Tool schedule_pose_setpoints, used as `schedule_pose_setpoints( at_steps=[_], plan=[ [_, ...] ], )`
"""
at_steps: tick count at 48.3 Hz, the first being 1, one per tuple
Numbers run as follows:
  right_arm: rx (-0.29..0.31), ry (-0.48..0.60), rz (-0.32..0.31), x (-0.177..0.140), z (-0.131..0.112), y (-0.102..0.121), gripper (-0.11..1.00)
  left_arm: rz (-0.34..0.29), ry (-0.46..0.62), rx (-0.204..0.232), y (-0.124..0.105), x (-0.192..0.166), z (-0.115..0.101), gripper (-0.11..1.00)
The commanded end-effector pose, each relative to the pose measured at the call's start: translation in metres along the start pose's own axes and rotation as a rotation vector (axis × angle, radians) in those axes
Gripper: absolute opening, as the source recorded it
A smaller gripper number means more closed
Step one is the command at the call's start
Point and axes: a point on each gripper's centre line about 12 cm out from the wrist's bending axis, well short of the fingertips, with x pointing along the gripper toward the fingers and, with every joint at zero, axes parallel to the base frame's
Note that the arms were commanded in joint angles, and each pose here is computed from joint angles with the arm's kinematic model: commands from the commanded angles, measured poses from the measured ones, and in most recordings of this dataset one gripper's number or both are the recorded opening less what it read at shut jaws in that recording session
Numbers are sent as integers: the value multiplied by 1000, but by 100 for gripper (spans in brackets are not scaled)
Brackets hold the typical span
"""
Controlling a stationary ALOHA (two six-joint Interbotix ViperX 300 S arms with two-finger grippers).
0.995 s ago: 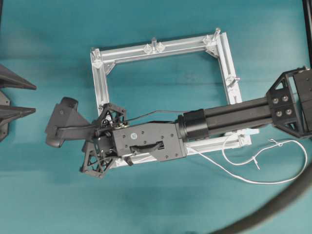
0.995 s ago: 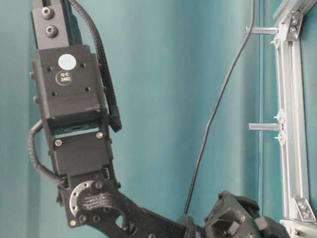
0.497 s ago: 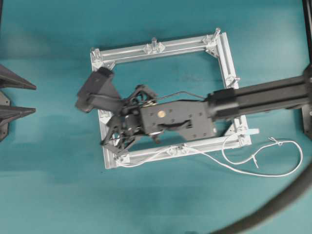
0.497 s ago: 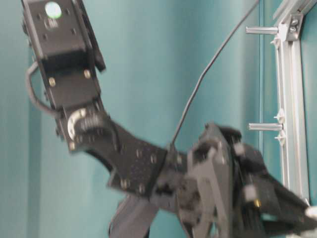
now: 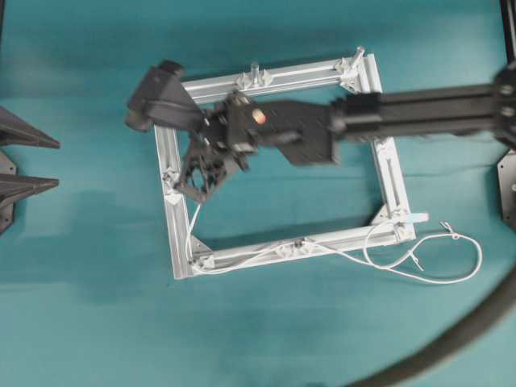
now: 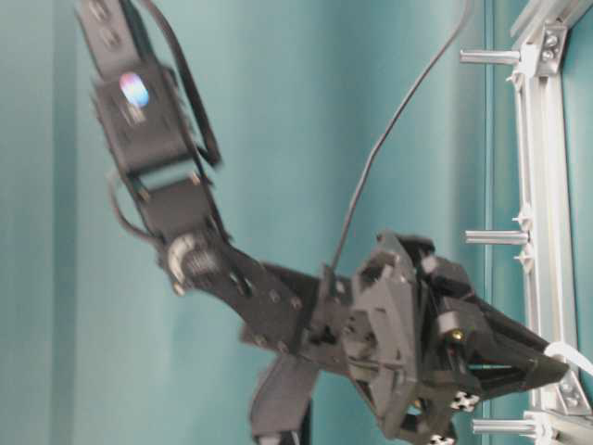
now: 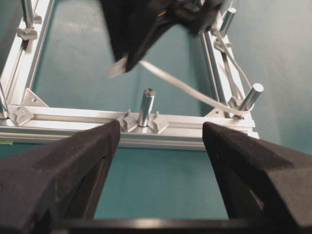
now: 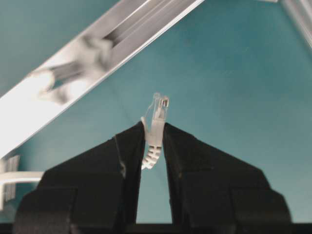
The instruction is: Move the cable alternately left and right between 8 pins so it hooks onto each one.
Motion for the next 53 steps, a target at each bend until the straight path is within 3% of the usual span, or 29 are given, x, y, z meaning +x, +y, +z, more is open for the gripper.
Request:
schedule_pose_setpoints(
  at_steps=[1,10,20,39,46,53],
  plan=[
    [-26,-60,30,-21,29,1,14,-3,-6,-7,-1,0,4,78],
    [-62,-78,34,-13,56,-6,14,-3,-6,-7,-1,0,4,78],
    [-199,-60,61,-1,65,1,14,-2,-7,-7,-1,0,4,78],
    [-310,-143,69,5,88,3,14,-3,-6,-5,-1,0,4,78],
    [-317,-216,50,8,101,-2,14,-3,-7,-7,-1,0,4,78],
    [-346,-295,-25,7,113,-14,14,-2,-6,-7,-1,0,4,78]
  ],
)
